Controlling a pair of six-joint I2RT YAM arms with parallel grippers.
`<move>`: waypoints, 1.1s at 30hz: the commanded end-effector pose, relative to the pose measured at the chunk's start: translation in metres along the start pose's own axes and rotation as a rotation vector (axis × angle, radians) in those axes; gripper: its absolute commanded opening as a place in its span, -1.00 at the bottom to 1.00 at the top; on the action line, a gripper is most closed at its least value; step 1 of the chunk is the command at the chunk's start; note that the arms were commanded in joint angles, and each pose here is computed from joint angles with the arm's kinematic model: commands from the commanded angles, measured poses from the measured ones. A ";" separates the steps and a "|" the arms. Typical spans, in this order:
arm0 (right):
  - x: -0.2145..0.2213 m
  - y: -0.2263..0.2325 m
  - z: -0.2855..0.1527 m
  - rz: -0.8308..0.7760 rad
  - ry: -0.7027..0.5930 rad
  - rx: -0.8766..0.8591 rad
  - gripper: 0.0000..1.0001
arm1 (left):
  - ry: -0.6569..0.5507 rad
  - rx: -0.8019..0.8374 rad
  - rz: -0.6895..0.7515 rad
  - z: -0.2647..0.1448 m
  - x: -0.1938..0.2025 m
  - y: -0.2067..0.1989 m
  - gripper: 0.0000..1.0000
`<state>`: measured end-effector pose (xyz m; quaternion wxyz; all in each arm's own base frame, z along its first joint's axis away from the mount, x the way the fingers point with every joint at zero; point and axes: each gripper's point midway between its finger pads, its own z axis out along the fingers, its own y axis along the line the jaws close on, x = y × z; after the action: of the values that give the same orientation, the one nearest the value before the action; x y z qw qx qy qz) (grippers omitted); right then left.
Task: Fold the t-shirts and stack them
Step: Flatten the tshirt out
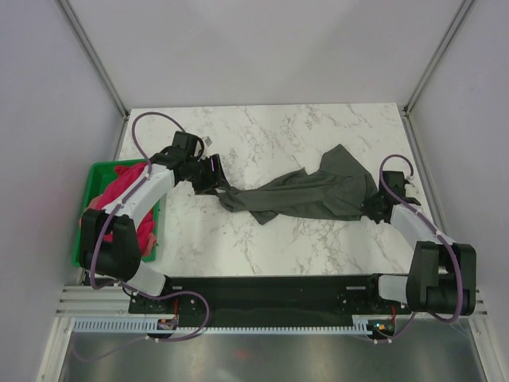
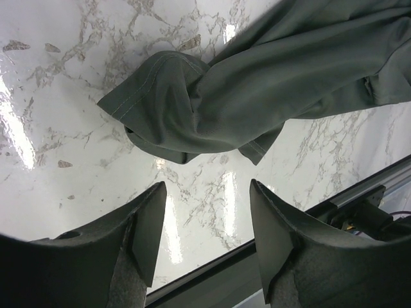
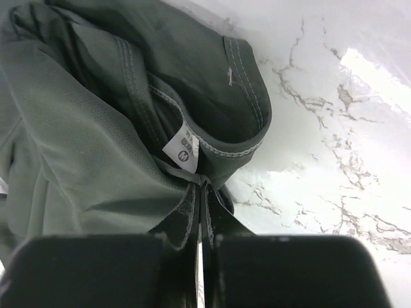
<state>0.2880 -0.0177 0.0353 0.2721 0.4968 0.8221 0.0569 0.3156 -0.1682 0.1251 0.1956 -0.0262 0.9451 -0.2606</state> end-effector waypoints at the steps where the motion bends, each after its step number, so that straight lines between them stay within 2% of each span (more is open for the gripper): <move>1: -0.035 0.024 -0.021 -0.007 -0.127 -0.074 -1.00 | -0.071 0.005 -0.008 -0.011 -0.013 -0.004 0.27; 6: -0.085 0.035 -0.080 -0.081 -0.286 -0.045 -1.00 | -0.188 -0.126 -0.049 -0.022 -0.035 0.016 0.29; 10: -0.096 0.026 -0.107 -0.120 -0.320 -0.003 -1.00 | -0.173 -0.102 -0.112 -0.014 -0.030 0.016 0.29; 18: -0.096 0.012 -0.121 -0.128 -0.364 0.005 -1.00 | -0.112 -0.015 -0.258 0.020 -0.008 0.016 0.23; 26: -0.071 0.020 -0.116 -0.136 -0.282 -0.112 -1.00 | -0.140 0.030 -0.334 0.051 -0.028 0.013 0.18; 33: -0.066 0.024 -0.115 -0.133 -0.268 -0.146 -1.00 | -0.101 0.035 -0.404 0.076 -0.025 0.017 0.10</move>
<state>0.2649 -0.0447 0.1555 0.3962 0.4293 0.8115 0.0107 0.3487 -0.1734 0.0520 0.1693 -0.2106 0.9230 -0.2740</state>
